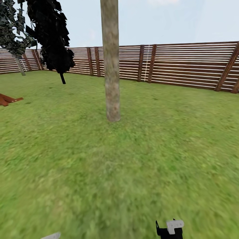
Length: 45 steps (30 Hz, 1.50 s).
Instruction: In the garden, pick up the pesticide atomizer on the floor and spray pesticide onto both trees until each tree trunk is fully covered.
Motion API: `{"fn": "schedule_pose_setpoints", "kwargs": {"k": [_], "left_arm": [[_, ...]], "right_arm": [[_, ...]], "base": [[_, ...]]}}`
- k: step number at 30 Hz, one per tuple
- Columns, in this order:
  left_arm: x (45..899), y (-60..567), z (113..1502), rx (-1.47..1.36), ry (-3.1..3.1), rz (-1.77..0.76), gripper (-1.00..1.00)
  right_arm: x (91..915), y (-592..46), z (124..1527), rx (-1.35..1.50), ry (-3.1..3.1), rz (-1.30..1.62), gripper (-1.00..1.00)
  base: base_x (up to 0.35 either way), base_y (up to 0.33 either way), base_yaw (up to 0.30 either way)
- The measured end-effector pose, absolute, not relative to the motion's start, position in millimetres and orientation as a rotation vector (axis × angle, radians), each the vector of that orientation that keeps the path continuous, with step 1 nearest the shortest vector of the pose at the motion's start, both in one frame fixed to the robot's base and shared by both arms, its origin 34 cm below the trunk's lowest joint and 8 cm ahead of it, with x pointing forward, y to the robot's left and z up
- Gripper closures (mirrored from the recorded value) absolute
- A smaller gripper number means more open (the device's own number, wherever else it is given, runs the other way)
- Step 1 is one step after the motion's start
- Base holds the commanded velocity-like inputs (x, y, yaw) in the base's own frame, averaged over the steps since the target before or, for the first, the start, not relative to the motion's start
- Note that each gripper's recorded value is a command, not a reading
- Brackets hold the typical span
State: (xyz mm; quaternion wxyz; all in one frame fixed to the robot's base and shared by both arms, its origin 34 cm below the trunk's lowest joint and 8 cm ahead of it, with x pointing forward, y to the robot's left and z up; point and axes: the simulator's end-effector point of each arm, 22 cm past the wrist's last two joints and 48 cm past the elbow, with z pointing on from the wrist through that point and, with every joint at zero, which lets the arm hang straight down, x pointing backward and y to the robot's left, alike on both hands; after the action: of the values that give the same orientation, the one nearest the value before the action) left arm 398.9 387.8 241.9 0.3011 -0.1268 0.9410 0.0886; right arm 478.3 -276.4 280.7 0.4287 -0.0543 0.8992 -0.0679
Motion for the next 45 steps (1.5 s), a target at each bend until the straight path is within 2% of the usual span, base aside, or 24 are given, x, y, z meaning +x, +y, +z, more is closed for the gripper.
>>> {"fn": "schedule_pose_setpoints", "kwargs": {"k": [11,45], "left_arm": [[399.3,387.7,242.0,-0.336,2.496,0.235,1.0],[399.1,387.7,241.9,-0.337,2.496,0.235,1.0]], "right_arm": [[478.3,-276.4,280.7,-0.136,2.245,-0.17,-1.0],[478.3,-276.5,280.7,-0.135,2.245,-0.17,-1.0]], "base": [[0.339,0.0,0.079],[0.339,0.0,0.001]]}}
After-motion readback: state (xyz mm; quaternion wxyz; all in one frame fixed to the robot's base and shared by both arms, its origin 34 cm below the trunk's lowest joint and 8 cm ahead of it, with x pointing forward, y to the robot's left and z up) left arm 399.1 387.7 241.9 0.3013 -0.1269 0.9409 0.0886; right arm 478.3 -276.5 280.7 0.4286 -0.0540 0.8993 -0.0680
